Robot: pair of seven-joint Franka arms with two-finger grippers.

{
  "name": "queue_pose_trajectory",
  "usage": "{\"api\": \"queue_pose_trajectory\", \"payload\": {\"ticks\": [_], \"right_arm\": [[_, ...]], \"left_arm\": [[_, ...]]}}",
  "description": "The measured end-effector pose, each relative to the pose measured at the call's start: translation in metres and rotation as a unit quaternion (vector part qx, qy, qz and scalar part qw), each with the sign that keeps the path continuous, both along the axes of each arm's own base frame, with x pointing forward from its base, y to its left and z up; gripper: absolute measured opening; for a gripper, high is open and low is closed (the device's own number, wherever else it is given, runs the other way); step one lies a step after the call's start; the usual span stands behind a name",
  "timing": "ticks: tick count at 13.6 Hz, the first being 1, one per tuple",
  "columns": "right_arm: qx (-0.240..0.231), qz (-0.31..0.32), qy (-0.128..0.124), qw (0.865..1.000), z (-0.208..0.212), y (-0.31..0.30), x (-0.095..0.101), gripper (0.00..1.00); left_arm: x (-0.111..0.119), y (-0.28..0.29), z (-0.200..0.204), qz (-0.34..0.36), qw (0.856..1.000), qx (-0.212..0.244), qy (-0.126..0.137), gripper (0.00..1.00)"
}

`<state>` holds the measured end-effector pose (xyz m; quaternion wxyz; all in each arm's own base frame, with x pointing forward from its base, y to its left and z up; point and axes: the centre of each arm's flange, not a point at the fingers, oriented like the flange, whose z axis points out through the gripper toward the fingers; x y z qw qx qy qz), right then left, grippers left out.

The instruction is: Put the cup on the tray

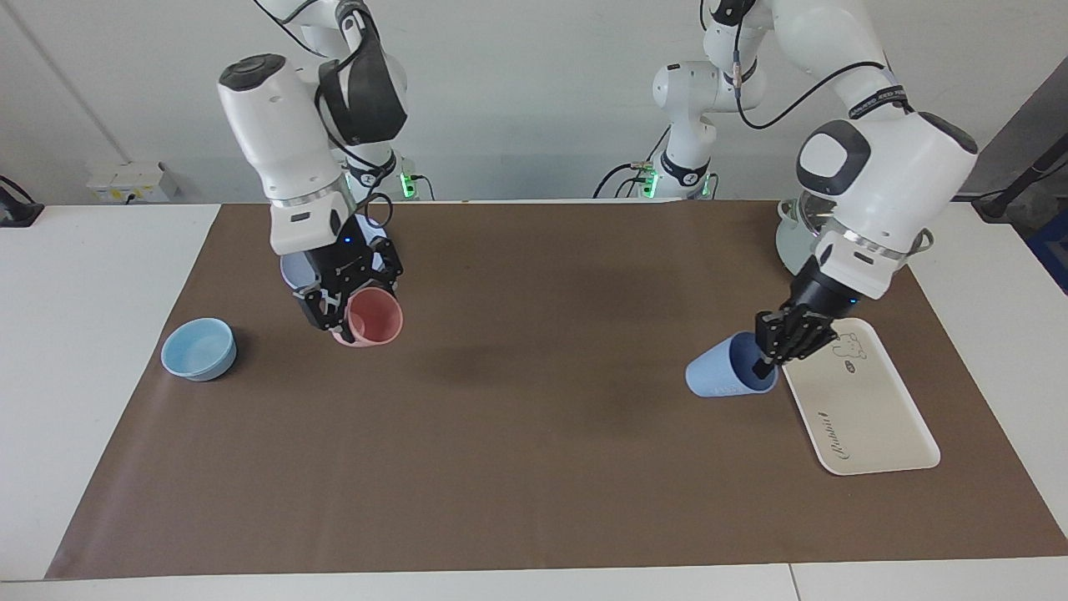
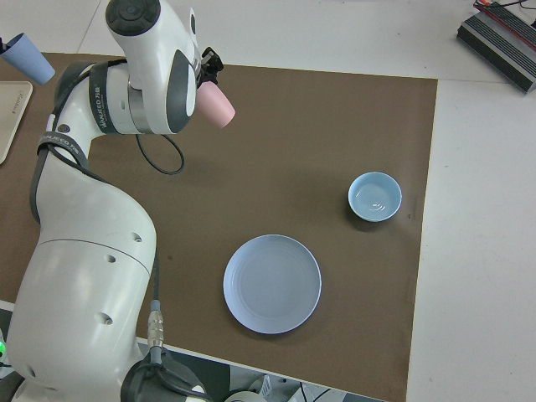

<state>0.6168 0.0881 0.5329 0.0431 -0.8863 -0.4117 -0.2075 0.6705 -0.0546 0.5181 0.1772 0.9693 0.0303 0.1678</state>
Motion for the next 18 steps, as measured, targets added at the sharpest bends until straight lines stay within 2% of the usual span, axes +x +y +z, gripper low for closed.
{"api": "queue_pose_trajectory", "payload": {"ticks": [4,8,11,13,18], "right_arm": [[0.121,-0.047,-0.046,0.990,-0.037,-0.070,0.015,0.83],[0.230,-0.101,-0.102,0.963,-0.101,-0.099,0.021,0.83],[0.259,-0.112,-0.135,0.950,-0.153,-0.125,0.000,0.83],[0.260,-0.110,-0.157,0.947,-0.178,-0.135,-0.013,0.83],[0.270,-0.085,-0.199,0.938,-0.253,-0.155,-0.021,0.83]], "left_arm": [[-0.016,0.109,-0.017,-0.027,0.998,0.047,-0.022,0.07],[-0.039,0.189,-0.052,-0.046,0.989,0.117,-0.076,0.07],[-0.056,0.215,-0.087,-0.048,0.984,0.147,-0.083,0.07],[-0.056,0.218,-0.104,-0.043,0.984,0.153,-0.083,0.07],[-0.052,0.232,-0.142,-0.026,0.984,0.160,-0.077,0.07]]}}
